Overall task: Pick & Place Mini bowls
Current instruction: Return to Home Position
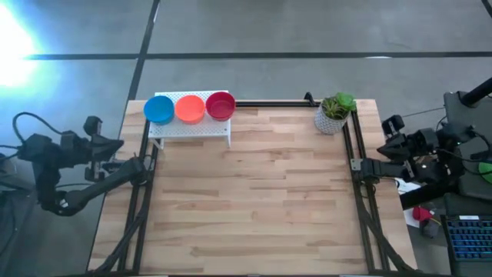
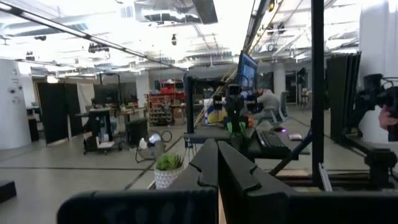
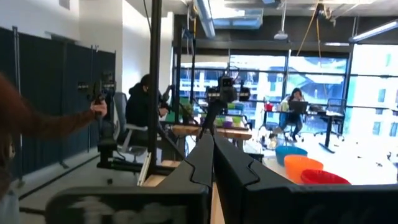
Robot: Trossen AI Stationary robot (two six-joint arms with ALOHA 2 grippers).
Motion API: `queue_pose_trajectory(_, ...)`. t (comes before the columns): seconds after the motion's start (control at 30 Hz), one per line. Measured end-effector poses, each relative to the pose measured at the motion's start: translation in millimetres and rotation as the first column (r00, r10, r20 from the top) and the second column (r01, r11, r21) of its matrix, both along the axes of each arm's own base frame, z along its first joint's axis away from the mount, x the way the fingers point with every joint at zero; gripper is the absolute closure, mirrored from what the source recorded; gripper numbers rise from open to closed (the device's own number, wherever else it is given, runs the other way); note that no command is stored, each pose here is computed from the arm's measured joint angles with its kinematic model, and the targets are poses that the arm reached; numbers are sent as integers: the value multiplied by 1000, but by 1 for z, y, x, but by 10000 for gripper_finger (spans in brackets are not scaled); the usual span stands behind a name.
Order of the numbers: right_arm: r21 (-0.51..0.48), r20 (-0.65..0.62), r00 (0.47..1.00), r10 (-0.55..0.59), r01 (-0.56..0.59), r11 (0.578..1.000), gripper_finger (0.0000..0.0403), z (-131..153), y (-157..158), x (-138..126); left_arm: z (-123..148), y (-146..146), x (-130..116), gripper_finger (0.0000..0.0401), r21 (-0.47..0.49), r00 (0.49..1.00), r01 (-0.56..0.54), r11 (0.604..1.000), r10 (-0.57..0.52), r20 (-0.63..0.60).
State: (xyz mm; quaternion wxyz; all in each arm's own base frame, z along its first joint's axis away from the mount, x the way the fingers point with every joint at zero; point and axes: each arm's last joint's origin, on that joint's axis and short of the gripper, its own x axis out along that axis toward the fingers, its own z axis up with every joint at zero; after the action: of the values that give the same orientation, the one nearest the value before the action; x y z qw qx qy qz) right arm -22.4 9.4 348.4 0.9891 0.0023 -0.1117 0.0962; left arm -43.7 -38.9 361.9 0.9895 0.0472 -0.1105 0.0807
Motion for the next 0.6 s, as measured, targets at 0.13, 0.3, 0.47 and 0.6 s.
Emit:
queue_pose_trajectory(0.13,8,-11,1000,2,-2,1000,394,-8,0,4,-5,7,11,401,7,1000,2,1000,-2,16)
queue_pose_trajectory(0.3,2,-46,999,3,-3,1000,394,-18,-1,15,-19,19,31,401,1,1000,3,1000,-3,4)
queue_pose_trajectory(0.47,-7,-81,997,0,-1,1000,394,-33,-2,30,-39,32,54,401,-18,1000,15,1000,-16,-16)
queue_pose_trajectory(0.6,14,-46,999,6,-5,1000,394,-39,-3,42,-54,42,71,401,-21,1000,28,999,-28,11)
